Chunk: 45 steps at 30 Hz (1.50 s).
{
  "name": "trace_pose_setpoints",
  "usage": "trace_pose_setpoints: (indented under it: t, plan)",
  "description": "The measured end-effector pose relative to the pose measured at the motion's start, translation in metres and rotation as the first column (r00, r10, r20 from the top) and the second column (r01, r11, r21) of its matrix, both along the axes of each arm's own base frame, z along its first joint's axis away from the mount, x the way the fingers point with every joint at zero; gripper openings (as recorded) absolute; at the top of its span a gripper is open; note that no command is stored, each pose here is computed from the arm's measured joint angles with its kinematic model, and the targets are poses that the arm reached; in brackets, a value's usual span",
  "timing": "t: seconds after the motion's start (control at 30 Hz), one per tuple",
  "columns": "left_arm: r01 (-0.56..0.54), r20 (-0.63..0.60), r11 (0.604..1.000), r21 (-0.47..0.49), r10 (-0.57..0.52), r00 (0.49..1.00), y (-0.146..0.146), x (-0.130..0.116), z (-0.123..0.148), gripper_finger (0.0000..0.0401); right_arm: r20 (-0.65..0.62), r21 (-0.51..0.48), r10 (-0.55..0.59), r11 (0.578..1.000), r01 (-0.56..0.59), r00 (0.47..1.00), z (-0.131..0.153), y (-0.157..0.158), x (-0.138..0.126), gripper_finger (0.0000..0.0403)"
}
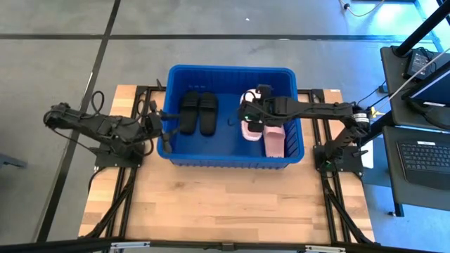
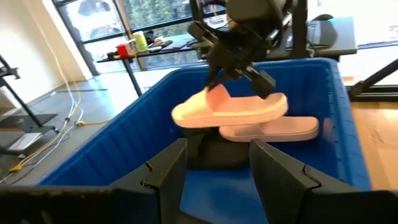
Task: Pick and place slides into bin
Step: Put the pink slide into the blue bin
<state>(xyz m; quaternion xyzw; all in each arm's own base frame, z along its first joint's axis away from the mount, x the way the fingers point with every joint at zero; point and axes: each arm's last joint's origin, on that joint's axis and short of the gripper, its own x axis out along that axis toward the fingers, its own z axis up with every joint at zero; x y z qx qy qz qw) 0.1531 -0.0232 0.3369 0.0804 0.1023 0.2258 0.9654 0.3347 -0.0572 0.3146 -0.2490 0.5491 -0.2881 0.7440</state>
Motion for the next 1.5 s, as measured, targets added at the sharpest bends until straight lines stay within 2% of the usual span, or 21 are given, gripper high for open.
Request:
trace_pose_setpoints:
  t: [0.23, 0.43, 0.73, 0.87, 1.07, 1.5]
  plan:
    - [-0.053, 0.000, 0.999, 0.000, 0.053, 0.999, 0.008, 0.001, 0.000, 0.0171, 0.002, 0.007, 0.005, 1.000, -0.005, 1.000, -0.037, 0.001, -0.010, 0.0014]
    - [-0.092, 0.001, 0.996, -0.001, 0.092, 0.996, 0.014, 0.002, 0.000, 0.0171, -0.046, 0.046, 0.018, 0.999, -0.016, 0.999, -0.067, 0.003, -0.018, 0.0011]
    - [-0.150, 0.002, 0.989, -0.001, 0.150, 0.989, 0.023, 0.002, 0.000, 0.0171, -0.028, 0.108, 0.047, 0.993, -0.044, 0.999, -0.097, 0.006, -0.023, 0.0011]
    - [-0.173, 0.004, 0.985, -0.002, 0.173, 0.985, 0.027, 0.002, 0.000, 0.0171, -0.005, 0.110, 0.049, 0.993, -0.048, 0.999, -0.103, 0.006, -0.023, 0.0011]
    - [-0.203, 0.017, 0.979, -0.029, 0.204, 0.979, 0.031, 0.002, 0.000, 0.0171, 0.038, 0.175, 0.040, 0.983, -0.046, 0.998, -0.105, 0.007, -0.022, 0.0011]
    - [-0.218, 0.023, 0.975, -0.041, 0.219, 0.975, 0.033, 0.002, 0.000, 0.0171, 0.061, 0.183, 0.041, 0.982, -0.051, 0.997, -0.098, 0.007, -0.018, 0.0011]
